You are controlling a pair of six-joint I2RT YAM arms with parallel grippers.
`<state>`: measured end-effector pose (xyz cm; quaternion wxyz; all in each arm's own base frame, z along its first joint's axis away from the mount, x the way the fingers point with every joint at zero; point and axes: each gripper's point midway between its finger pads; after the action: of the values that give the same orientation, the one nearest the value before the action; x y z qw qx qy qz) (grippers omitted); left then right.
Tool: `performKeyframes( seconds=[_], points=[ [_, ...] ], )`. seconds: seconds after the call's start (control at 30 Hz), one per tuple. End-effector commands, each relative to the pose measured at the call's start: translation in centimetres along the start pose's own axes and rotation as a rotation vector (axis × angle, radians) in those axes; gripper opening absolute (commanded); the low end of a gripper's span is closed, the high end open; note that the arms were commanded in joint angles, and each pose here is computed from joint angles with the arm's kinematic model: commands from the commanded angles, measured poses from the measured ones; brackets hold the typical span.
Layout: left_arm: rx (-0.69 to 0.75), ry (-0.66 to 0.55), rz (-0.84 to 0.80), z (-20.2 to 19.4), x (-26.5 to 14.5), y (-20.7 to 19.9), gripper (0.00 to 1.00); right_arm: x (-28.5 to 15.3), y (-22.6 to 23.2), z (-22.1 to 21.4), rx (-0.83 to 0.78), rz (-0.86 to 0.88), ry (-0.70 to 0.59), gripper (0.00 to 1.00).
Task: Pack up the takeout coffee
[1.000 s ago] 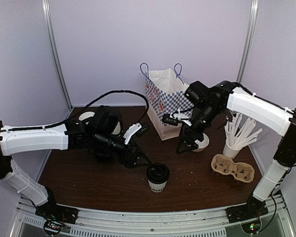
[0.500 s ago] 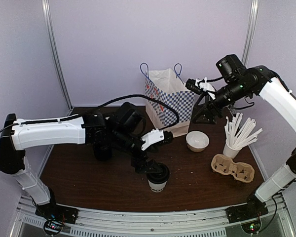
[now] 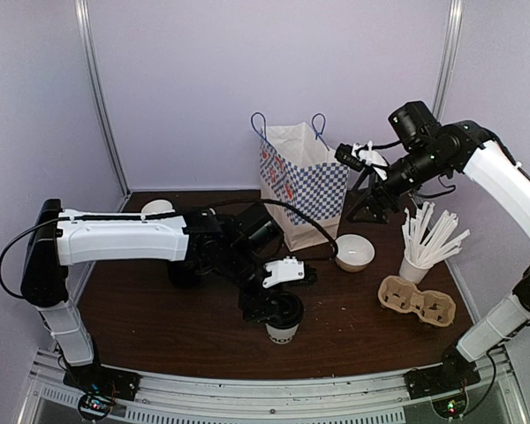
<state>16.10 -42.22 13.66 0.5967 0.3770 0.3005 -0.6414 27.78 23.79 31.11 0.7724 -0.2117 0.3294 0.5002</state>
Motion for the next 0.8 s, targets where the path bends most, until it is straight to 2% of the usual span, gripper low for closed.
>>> performKeyframes(
  seconds=[0.0, 0.3, 0.77],
  points=[
    [0.035, -0.011, 0.003, 1.1, -0.1, 0.2, 0.88, -0.9, 0.1, 0.2, -0.01, -0.015, -0.027, 0.84],
    [0.028, 0.025, 0.009, 0.9, 0.6, 0.5, 0.78, -0.5, 0.1, 0.0, -0.008, -0.003, -0.023, 0.84],
    [0.038, 0.056, -0.017, 0.6, 1.4, -0.5, 0.78, -0.4, 0.0, -0.3, -0.007, -0.014, -0.018, 0.84]
  ],
)
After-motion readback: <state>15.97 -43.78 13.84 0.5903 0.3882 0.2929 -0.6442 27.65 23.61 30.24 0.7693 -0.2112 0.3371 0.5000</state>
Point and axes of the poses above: each gripper's point midway between its finger pads, its own x axis out along the fingers, its own y axis along the line the jaws close on, z = x × y, and after that the axes turned 5 degrees about x, right-handed
